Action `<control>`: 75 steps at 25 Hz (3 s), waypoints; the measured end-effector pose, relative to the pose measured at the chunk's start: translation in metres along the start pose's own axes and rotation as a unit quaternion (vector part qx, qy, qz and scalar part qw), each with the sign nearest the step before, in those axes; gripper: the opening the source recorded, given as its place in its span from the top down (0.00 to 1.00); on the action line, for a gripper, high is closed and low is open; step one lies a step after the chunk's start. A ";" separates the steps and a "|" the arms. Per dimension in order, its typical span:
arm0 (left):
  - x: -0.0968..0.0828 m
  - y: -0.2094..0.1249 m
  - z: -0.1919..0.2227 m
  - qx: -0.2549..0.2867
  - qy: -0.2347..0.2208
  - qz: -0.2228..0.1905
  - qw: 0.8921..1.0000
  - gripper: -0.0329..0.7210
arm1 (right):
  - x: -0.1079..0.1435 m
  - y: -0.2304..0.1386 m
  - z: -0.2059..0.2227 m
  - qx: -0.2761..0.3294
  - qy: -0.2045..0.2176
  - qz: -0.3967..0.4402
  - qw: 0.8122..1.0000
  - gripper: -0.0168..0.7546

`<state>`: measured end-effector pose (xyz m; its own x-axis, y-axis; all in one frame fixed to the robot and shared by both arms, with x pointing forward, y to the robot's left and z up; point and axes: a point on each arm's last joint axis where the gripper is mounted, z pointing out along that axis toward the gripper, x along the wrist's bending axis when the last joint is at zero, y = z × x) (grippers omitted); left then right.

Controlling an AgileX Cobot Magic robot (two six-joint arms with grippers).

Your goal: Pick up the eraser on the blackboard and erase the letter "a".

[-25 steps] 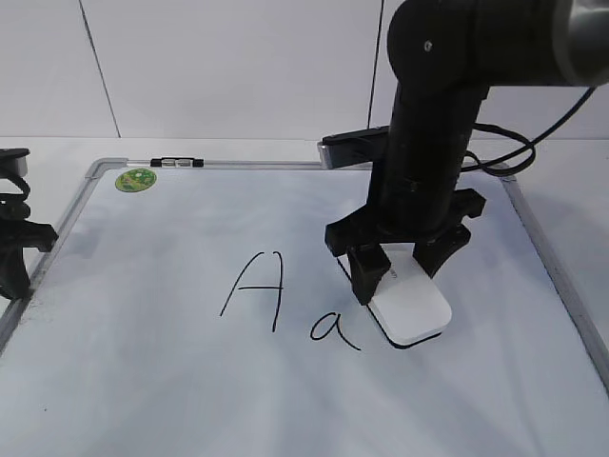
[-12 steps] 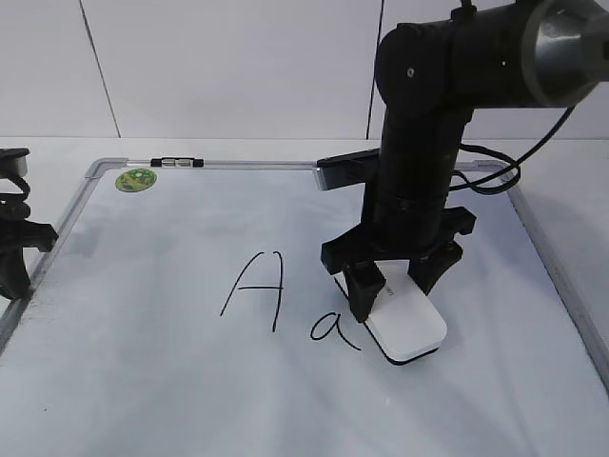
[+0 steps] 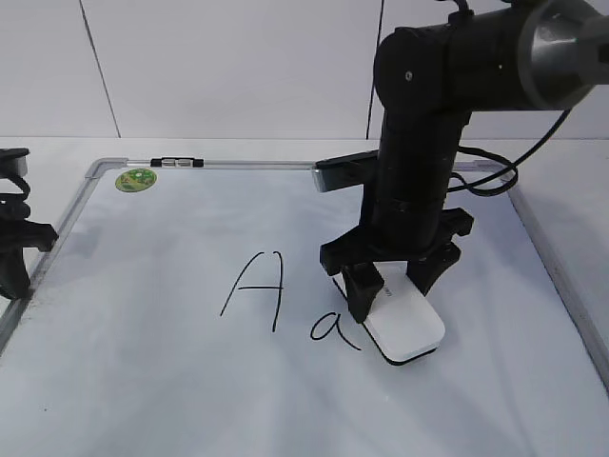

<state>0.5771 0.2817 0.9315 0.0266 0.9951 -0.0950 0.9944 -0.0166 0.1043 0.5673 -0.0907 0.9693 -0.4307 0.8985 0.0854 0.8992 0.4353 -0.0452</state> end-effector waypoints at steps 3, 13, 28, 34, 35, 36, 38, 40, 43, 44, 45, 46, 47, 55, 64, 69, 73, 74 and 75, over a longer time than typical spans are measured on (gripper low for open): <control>0.000 0.000 0.000 0.000 0.000 0.000 1.000 0.94 | 0.000 0.001 0.002 0.002 0.003 0.000 1.000 0.25; 0.000 0.000 0.000 0.000 -0.001 -0.001 1.000 0.94 | 0.003 0.005 0.007 -0.011 0.006 -0.003 1.000 0.25; -0.001 0.000 0.000 0.000 -0.004 -0.004 1.000 0.94 | 0.004 0.008 0.018 0.006 0.008 -0.004 1.000 0.25; -0.001 0.000 0.000 0.000 -0.004 -0.004 1.000 0.94 | 0.018 0.006 0.019 0.009 0.004 -0.025 1.000 0.25; -0.001 0.000 0.000 0.000 -0.004 -0.004 1.000 0.94 | 0.024 0.005 0.020 0.010 0.003 -0.032 0.999 0.25; -0.001 0.000 0.000 0.000 -0.004 -0.004 1.000 0.94 | 0.030 0.004 0.022 0.011 0.003 -0.040 0.999 0.25; -0.001 0.000 0.000 0.000 -0.004 -0.004 1.000 0.94 | 0.039 0.003 0.023 0.012 0.001 -0.053 0.999 0.25; -0.001 0.000 0.000 0.000 -0.004 -0.004 1.000 0.94 | 0.045 0.001 0.023 0.013 -0.001 -0.062 0.998 0.25; -0.001 0.000 0.000 0.000 -0.004 -0.004 1.000 0.94 | 0.052 0.000 0.024 0.012 -0.003 -0.072 0.997 0.25; -0.001 0.000 0.000 0.000 -0.004 -0.004 1.000 0.94 | 0.053 0.000 0.024 0.013 -0.004 -0.073 0.997 0.25; -0.001 0.000 0.000 0.000 -0.004 -0.004 1.000 0.94 | 0.053 0.000 0.024 0.014 -0.004 -0.073 0.997 0.25; -0.001 0.000 0.000 0.000 -0.004 -0.004 1.000 0.94 | 0.053 0.000 0.024 0.014 -0.004 -0.073 0.997 0.25; -0.001 0.000 0.000 0.000 -0.004 -0.004 1.000 0.94 | 0.053 0.000 0.024 0.014 -0.004 -0.073 0.997 0.25; -0.001 0.000 0.000 0.000 -0.005 -0.005 1.000 0.94 | 0.052 0.000 0.025 0.016 -0.024 -0.062 0.998 0.25; -0.001 0.001 0.000 -0.004 -0.007 -0.007 1.000 0.94 | 0.035 0.004 0.023 0.018 -0.009 -0.029 0.999 0.25; -0.001 0.001 0.001 -0.006 -0.009 -0.009 1.000 0.94 | 0.019 0.007 0.022 0.016 -0.007 -0.005 1.000 0.25; -0.002 0.001 0.001 -0.007 -0.009 -0.010 1.000 0.94 | 0.007 0.011 0.019 0.014 -0.010 0.008 1.000 0.25; -0.002 0.002 0.001 -0.008 -0.010 -0.010 1.000 0.94 | 0.004 0.012 0.018 0.012 -0.013 0.012 1.000 0.25; -0.002 0.002 0.001 -0.008 -0.010 -0.010 1.000 0.94 | 0.000 0.014 0.018 0.011 -0.017 0.014 1.000 0.25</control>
<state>0.5787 0.2801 0.9312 0.0085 0.9932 -0.1162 0.9931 0.0052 0.1171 0.5781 -0.0836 0.9511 -0.4087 0.9113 0.0492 0.9089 0.4113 -0.0691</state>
